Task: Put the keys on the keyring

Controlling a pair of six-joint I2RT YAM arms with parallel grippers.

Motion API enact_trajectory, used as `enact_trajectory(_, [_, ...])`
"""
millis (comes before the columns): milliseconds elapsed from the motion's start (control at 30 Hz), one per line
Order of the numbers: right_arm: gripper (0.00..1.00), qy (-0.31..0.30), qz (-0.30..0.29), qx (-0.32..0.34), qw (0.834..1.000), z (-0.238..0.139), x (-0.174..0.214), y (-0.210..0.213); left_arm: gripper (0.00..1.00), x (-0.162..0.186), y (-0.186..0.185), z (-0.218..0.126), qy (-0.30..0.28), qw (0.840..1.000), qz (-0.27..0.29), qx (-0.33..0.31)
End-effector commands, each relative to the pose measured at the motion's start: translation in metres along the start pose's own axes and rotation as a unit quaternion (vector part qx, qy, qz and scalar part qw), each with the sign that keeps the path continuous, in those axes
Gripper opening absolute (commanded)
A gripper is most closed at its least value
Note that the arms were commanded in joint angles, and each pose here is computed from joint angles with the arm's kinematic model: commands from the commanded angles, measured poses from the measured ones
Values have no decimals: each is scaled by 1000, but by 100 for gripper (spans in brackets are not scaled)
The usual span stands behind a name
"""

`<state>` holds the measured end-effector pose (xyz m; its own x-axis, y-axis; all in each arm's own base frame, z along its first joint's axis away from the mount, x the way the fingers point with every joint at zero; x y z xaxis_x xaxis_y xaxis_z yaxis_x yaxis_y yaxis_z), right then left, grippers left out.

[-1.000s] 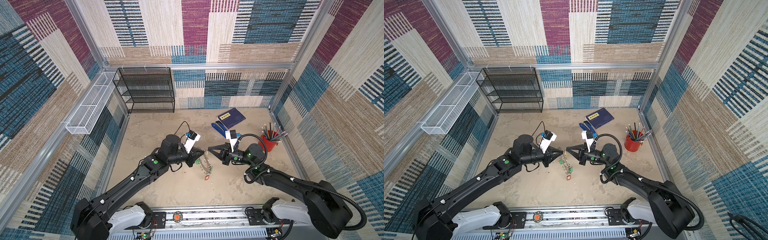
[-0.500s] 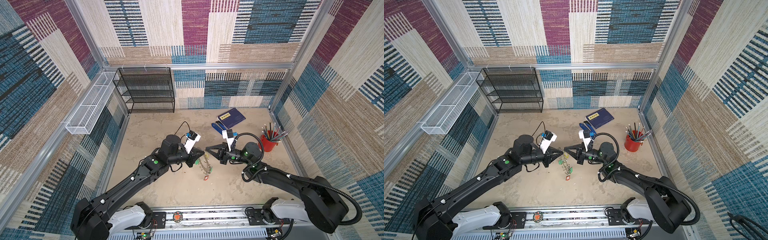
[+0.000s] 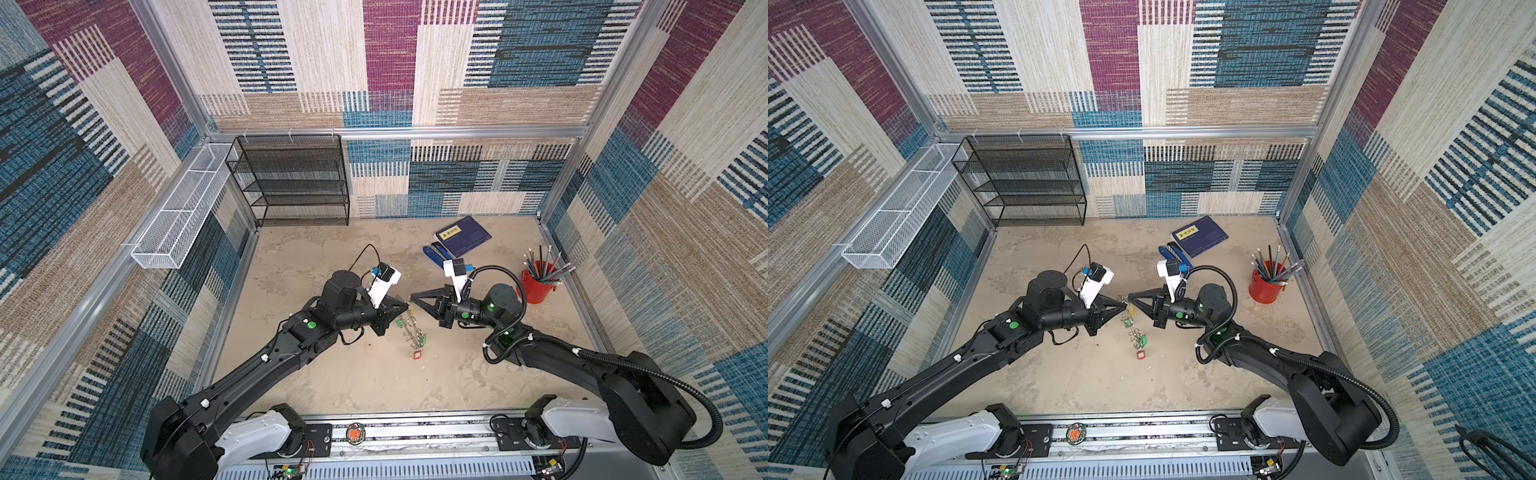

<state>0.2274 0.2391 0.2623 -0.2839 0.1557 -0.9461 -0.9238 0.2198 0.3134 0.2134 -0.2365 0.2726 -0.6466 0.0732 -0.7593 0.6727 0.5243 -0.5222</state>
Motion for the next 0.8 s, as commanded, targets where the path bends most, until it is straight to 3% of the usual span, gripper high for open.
enact_trajectory(0, [0,-4,5,9,1000,0,0,-2,0,-6,-3,-3,-21,999,27,5])
enact_trajectory(367, [0,14,20,9,1000,3,7,-6,0,-8,-3,-9,-44,998,36,-4])
enact_trajectory(767, [0,32,42,-28,998,11,17,-8,0,-17,-10,-24,-117,992,34,11])
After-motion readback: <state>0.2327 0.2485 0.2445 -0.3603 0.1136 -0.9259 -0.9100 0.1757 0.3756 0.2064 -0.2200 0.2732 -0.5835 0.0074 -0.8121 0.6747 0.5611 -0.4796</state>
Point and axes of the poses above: each gripper's point midway between its finger pads, its own z axis out along the fingers, its own y axis along the line the jaws close on, x = y × z, the point moved 6 cm from there along -z, back along the fingers, and after that the axes turned 14 degrees about -z, right-handed, at the moved point
